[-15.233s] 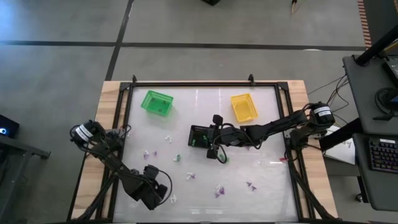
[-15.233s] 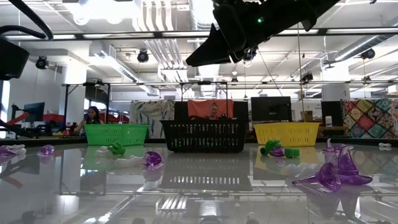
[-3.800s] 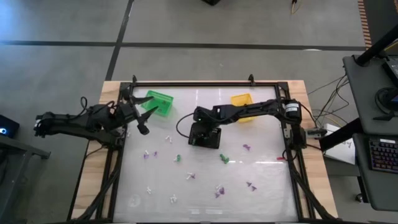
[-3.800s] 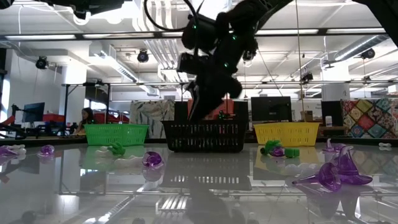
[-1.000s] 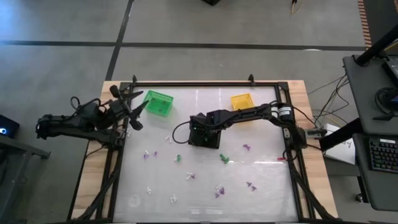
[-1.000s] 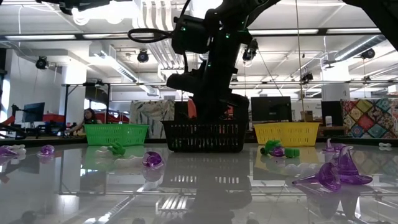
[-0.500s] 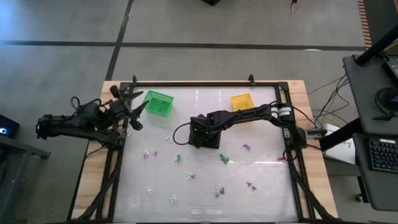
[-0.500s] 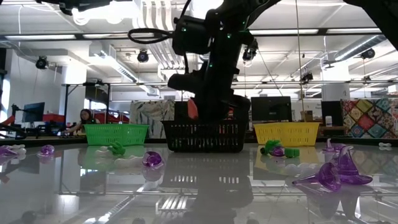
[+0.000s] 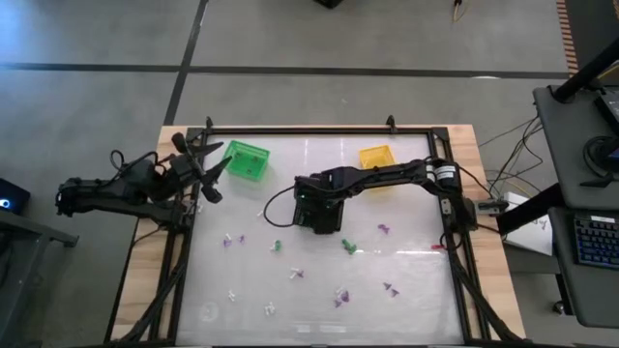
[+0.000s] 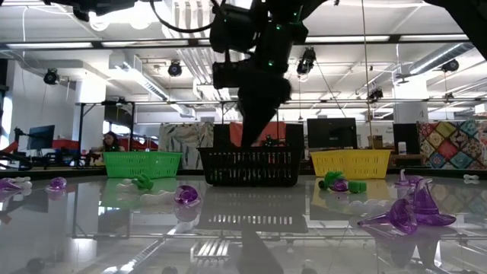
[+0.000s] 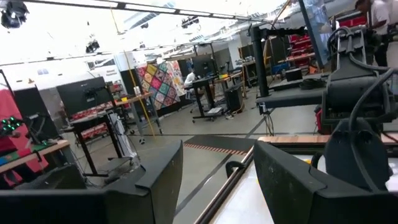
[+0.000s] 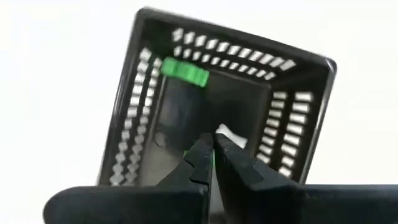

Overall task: Sort Halloween decoration
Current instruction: Put the white bone toy from the black bin into the yellow bin

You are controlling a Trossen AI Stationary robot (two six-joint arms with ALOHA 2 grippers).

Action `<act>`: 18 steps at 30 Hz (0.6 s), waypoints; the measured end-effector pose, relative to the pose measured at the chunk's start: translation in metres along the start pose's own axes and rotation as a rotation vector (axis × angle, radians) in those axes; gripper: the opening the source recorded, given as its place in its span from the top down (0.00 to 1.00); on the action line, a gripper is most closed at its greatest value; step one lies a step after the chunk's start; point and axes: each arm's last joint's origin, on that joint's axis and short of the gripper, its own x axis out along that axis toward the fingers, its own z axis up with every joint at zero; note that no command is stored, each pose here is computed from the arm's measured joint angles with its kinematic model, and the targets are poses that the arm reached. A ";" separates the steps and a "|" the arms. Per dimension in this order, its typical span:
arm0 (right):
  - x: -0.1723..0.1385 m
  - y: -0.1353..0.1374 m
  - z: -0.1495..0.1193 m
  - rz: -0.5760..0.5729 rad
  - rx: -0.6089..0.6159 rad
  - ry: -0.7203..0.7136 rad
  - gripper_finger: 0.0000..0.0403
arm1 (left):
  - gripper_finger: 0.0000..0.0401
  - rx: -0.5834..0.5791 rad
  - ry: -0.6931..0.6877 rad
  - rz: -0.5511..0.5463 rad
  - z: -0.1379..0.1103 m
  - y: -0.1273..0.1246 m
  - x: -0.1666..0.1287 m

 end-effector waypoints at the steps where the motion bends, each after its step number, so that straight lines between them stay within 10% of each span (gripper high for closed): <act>1: 0.000 0.000 0.000 0.000 -0.072 0.000 0.98 | 0.55 -0.007 0.003 -0.001 0.000 0.000 0.000; 9: 0.005 -0.003 0.000 -0.053 -0.477 0.024 0.97 | 0.55 0.000 0.004 -0.002 0.000 0.000 0.000; 18: 0.016 -0.008 -0.005 -0.065 -0.537 0.001 0.86 | 0.55 0.016 0.005 -0.001 0.000 0.000 0.000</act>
